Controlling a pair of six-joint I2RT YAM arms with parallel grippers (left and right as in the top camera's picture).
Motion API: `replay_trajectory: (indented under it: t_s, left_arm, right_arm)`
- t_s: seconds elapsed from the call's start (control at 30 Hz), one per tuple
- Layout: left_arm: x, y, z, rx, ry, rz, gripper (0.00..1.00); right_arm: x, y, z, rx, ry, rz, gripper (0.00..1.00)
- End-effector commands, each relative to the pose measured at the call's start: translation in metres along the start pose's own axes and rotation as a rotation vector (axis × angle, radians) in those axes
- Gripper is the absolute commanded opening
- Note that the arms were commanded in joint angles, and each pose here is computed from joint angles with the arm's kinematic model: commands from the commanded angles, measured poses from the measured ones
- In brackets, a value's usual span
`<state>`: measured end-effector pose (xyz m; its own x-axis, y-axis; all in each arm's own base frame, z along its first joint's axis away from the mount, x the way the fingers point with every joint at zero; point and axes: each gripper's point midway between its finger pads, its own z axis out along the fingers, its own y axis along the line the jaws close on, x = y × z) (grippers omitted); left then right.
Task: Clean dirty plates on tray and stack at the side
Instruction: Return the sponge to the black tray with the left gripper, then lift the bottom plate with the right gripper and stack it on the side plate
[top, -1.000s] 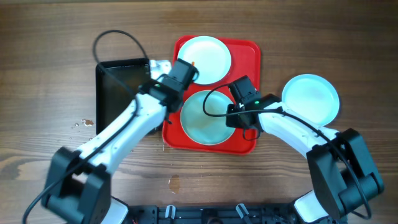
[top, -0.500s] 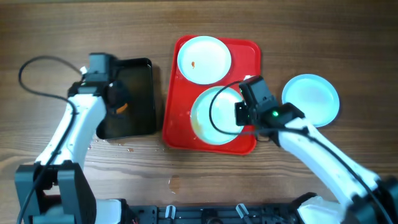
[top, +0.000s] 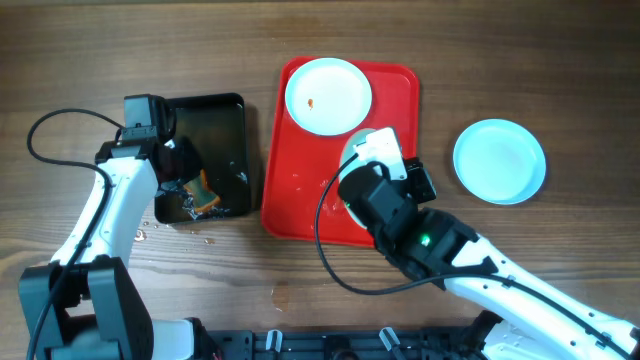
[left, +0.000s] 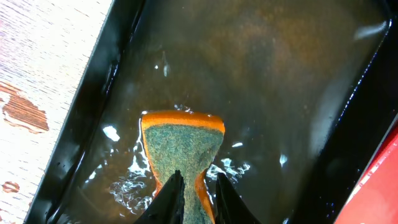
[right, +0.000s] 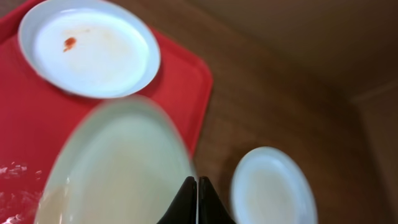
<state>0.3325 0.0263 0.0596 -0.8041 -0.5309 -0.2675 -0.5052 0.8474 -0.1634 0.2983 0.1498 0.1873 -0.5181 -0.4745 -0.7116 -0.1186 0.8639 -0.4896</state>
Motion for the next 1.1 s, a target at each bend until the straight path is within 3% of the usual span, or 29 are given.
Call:
replay_trajectory:
  t_s: [0.0,0.2,0.3,0.5,0.6,0.8,0.83,1.07]
  left_arm:
    - [0.001,-0.002,-0.001,0.016,0.002,0.010,0.16]
    - [0.001,-0.002,-0.001,0.016,0.002,0.010,0.19]
    - [0.001,-0.001,-0.001,0.016,0.003,0.010,0.22]
    - [0.001,-0.002,-0.001,0.016,0.003,0.011,0.40]
    - [0.001,-0.002,-0.001,0.018,0.004,0.011,0.47]
    - [0.005,-0.007,-0.001,0.048,0.022,0.010,0.76]
    - [0.005,-0.007,-0.001,0.048,0.022,0.010,1.00]
    - [0.005,-0.007,-0.001,0.048,0.022,0.010,1.00]
  right_arm:
    - [-0.010,-0.021,-0.007,0.127,-0.044,-0.086,0.04]
    - [-0.021,-0.024,-0.010,0.155,-0.080,-0.097,0.04]
    - [-0.011,-0.014,-0.006,0.086,-0.047,-0.010,0.04]
    - [0.054,-0.002,0.030,-0.151,0.284,0.310,0.33]
    - [0.077,-0.010,0.049,-0.238,0.415,0.429,0.37]
    - [0.110,-0.014,0.073,-0.467,0.585,0.578,0.39]
    - [0.116,-0.009,0.075,-0.530,0.607,0.578,0.39]
    - [0.152,0.026,0.080,-0.722,0.780,0.592,0.35]
